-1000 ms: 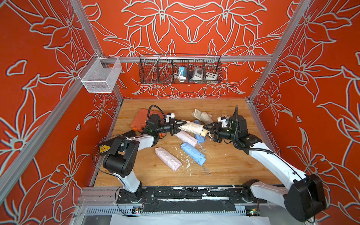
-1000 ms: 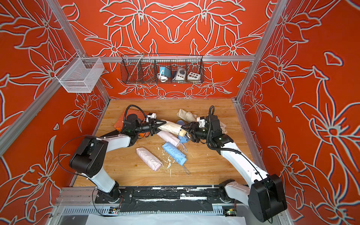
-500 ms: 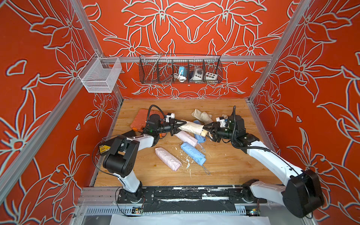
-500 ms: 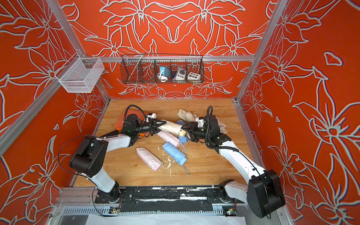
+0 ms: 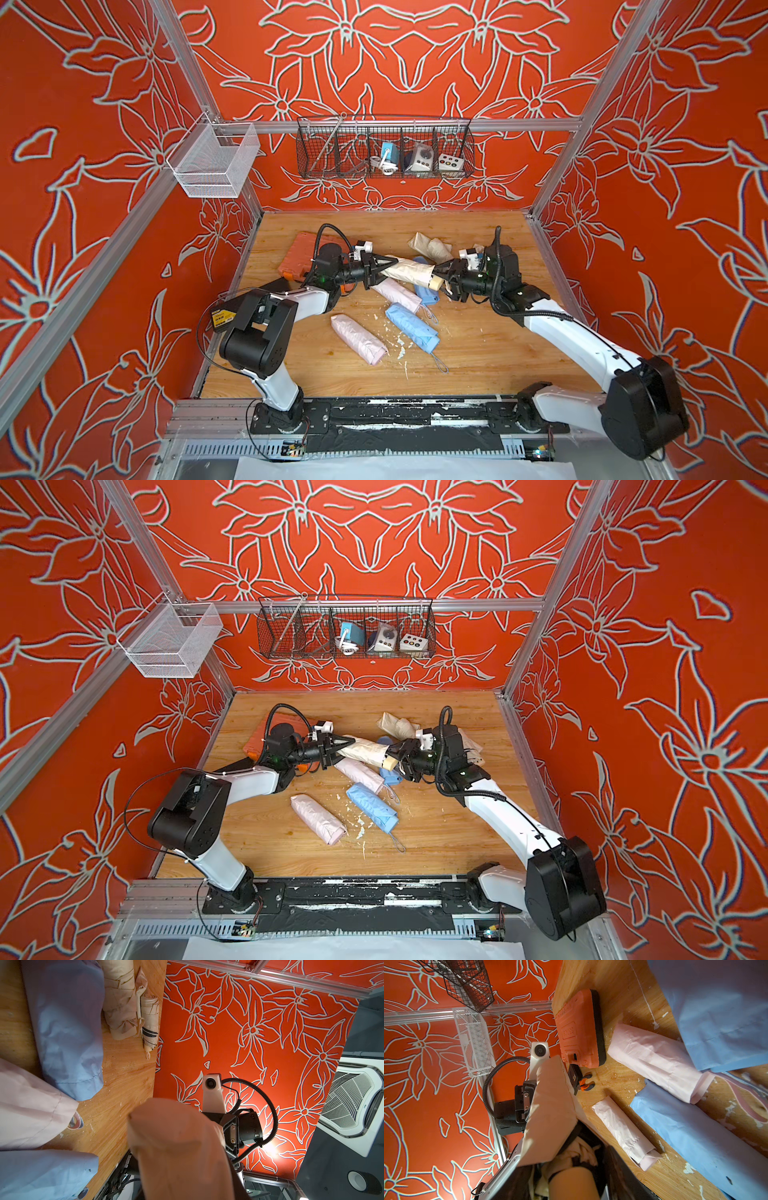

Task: Take umbrellas out of sleeves
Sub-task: Take out the umbrella from the umbrella sleeve.

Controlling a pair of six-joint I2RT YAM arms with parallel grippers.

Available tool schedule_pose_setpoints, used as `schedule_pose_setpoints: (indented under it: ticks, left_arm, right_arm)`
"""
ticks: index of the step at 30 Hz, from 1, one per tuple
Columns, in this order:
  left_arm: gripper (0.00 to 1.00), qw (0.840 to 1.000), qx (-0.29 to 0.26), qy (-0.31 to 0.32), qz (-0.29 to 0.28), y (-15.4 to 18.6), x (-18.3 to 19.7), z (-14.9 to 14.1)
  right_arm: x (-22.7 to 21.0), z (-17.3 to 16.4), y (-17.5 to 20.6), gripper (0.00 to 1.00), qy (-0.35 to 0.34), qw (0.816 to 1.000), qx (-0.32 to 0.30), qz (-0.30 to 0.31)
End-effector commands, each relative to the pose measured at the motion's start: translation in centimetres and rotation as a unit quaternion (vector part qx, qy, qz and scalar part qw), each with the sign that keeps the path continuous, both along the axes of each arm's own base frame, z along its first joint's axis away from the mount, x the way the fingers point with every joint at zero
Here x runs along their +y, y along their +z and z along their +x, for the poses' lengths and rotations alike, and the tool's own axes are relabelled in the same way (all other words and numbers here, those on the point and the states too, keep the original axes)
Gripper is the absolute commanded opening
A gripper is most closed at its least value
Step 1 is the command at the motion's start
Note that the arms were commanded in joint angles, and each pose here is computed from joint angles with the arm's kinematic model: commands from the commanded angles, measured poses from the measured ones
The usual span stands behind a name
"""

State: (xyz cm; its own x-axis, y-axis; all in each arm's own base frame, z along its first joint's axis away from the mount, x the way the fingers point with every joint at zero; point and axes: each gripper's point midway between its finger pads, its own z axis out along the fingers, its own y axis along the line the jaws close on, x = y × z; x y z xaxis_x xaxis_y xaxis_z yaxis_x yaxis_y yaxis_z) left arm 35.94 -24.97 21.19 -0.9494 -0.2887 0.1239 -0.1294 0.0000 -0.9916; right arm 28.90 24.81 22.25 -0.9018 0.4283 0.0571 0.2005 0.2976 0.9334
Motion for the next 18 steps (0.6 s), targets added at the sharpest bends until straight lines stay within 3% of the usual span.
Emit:
schedule_pose_setpoints:
  ticks: [1,3,10,15,17,18]
  left_arm:
    - [0.18,0.997,-0.068,-0.038,-0.024,3.84,-1.22,-1.40]
    - [0.18,0.997,-0.069,-0.039,-0.024,3.86,-1.35,-1.49]
    - [0.18,0.997,-0.066,-0.038,-0.024,3.73,-1.30,-1.52]
    - [0.19,0.997,-0.065,-0.042,-0.025,3.63,-1.34,-1.62]
    - [0.24,0.997,-0.066,-0.043,-0.023,3.57,-1.22,-1.60]
    - [0.32,0.997,-0.066,-0.044,-0.021,3.44,-1.14,-1.61]
  right_arm:
    - [0.66,0.13,-0.36,0.54,-0.002,1.000,0.002,0.003]
    - [0.77,0.25,-0.41,0.49,-0.002,1.000,0.001,0.004]
    - [0.86,0.49,-0.47,0.18,-0.005,1.000,-0.008,0.008]
    - [0.63,0.24,-0.52,0.03,-0.004,1.000,-0.017,0.003]
    - [0.48,0.07,-0.58,0.00,-0.004,1.000,-0.020,0.000]
    - [0.42,0.00,-0.57,0.00,-0.003,1.000,-0.021,0.000]
